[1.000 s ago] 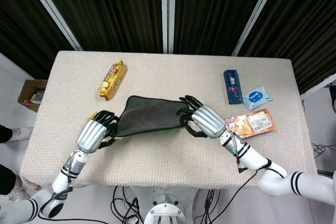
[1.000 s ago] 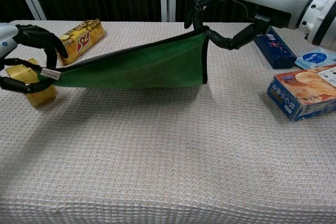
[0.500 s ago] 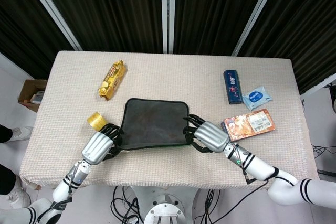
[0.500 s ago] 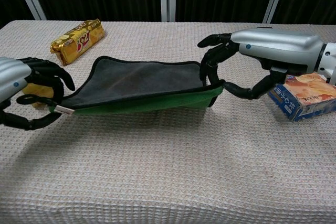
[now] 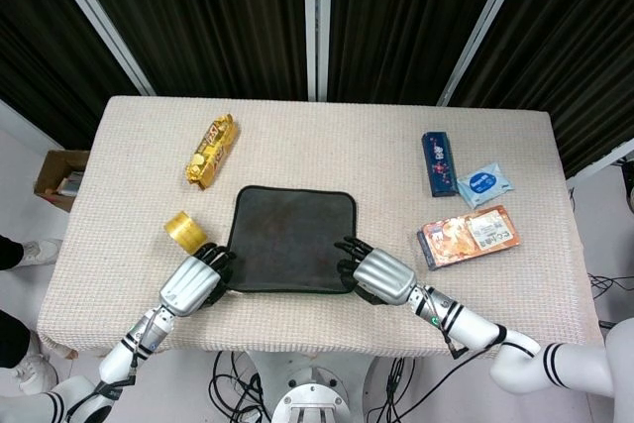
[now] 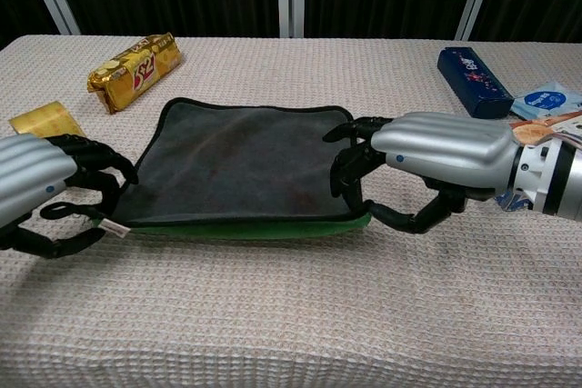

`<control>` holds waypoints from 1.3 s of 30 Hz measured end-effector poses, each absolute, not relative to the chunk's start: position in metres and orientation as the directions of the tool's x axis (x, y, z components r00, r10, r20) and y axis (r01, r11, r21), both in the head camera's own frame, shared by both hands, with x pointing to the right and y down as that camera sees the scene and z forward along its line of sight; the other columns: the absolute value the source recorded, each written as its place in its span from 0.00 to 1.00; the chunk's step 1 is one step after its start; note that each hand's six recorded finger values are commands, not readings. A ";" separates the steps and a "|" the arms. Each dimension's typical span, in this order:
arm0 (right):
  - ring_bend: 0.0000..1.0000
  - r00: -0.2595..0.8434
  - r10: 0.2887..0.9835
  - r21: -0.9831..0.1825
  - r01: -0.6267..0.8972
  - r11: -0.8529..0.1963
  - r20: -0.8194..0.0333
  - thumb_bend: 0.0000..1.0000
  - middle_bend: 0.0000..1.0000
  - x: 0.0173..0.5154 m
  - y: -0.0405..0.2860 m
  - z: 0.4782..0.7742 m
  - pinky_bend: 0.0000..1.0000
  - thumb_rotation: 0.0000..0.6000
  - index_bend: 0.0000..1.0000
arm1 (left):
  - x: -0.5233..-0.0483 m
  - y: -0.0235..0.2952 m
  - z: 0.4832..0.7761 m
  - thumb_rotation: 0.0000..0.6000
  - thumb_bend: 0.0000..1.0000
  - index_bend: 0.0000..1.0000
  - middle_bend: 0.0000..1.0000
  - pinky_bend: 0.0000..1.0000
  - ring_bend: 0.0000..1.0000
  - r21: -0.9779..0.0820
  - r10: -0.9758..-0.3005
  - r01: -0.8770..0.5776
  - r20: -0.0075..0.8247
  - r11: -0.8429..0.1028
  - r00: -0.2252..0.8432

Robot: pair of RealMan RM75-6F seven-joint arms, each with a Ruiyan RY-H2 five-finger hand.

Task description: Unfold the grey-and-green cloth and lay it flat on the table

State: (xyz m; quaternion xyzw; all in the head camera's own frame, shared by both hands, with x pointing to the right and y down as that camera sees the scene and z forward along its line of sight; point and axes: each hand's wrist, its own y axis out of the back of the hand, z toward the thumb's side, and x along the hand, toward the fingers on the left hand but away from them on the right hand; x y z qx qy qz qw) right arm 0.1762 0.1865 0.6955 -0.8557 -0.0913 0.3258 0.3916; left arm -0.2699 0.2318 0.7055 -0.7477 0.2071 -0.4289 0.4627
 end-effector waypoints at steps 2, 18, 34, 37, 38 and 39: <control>0.00 0.777 0.401 -0.733 -0.112 -0.671 -0.486 0.54 0.29 0.174 0.191 0.697 0.00 1.00 0.71 | -0.271 0.234 0.707 1.00 0.37 0.49 0.22 0.21 0.19 -0.863 -0.699 0.106 0.467 -0.494 0.542; 0.00 0.780 0.380 -0.775 -0.204 -0.598 -0.498 0.00 0.13 0.174 0.215 0.702 0.00 1.00 0.21 | -0.277 0.240 0.701 1.00 0.21 0.15 0.10 0.20 0.13 -0.814 -0.667 0.182 0.562 -0.552 0.489; 0.00 0.681 0.589 -0.875 -0.165 -0.455 -0.435 0.17 0.12 0.210 0.154 0.647 0.00 1.00 0.09 | -0.305 0.218 0.669 1.00 0.19 0.15 0.11 0.20 0.13 -0.840 -0.753 0.195 0.541 -0.506 0.376; 0.00 0.621 0.675 -0.899 -0.119 -0.422 -0.400 0.27 0.16 0.232 0.135 0.630 0.00 1.00 0.11 | -0.317 0.205 0.651 1.00 0.19 0.17 0.12 0.20 0.16 -0.882 -0.817 0.148 0.471 -0.448 0.332; 0.00 0.600 0.700 -0.905 -0.102 -0.413 -0.387 0.30 0.17 0.239 0.130 0.625 0.00 1.00 0.13 | -0.322 0.200 0.645 1.00 0.19 0.17 0.12 0.20 0.17 -0.894 -0.838 0.132 0.447 -0.427 0.314; 0.00 0.571 0.733 -0.913 -0.077 -0.400 -0.369 0.31 0.18 0.248 0.125 0.619 0.00 1.00 0.14 | -0.329 0.193 0.636 1.00 0.19 0.18 0.13 0.20 0.17 -0.911 -0.865 0.110 0.412 -0.398 0.286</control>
